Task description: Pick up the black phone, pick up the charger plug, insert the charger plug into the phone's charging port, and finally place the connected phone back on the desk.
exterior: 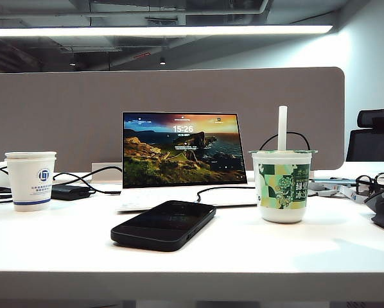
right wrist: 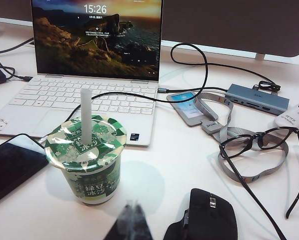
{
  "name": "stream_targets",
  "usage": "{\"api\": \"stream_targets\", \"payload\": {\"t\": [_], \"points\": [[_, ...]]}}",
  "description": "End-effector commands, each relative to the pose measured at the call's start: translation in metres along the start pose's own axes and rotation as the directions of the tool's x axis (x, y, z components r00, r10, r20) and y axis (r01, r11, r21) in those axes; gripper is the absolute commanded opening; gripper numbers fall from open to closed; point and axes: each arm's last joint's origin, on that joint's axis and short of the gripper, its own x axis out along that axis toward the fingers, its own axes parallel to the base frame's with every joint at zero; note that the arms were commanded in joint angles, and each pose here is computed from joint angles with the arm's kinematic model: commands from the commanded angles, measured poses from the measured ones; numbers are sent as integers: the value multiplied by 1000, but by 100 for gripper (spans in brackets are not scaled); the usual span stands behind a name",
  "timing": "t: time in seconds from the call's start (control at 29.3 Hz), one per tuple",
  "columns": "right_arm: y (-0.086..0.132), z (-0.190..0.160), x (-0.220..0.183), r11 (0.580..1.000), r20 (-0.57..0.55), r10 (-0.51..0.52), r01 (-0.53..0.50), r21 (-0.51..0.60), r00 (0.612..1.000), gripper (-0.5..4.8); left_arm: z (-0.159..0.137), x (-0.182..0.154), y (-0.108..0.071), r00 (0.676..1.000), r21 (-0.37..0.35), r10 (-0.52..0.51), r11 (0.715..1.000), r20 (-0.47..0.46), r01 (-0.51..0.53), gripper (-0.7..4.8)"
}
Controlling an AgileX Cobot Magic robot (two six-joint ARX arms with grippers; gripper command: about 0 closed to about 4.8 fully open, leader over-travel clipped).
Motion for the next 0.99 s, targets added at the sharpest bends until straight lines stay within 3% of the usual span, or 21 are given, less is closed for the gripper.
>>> {"api": "stream_targets", "payload": {"t": [0.03,0.55,0.99], "points": [[0,2,0,1000,17,1,-1,4,1000,-1,1,0,0,1000,2,0,1000,6,0,29],[-2,-7,-1,999,27,-40,39,5,999,-1,1,0,0,1000,2,0,1000,6,0,29],[-16,-46,-9,984,243,-180,177,32,953,-1,1,0,0,1000,2,0,1000,6,0,29]]}}
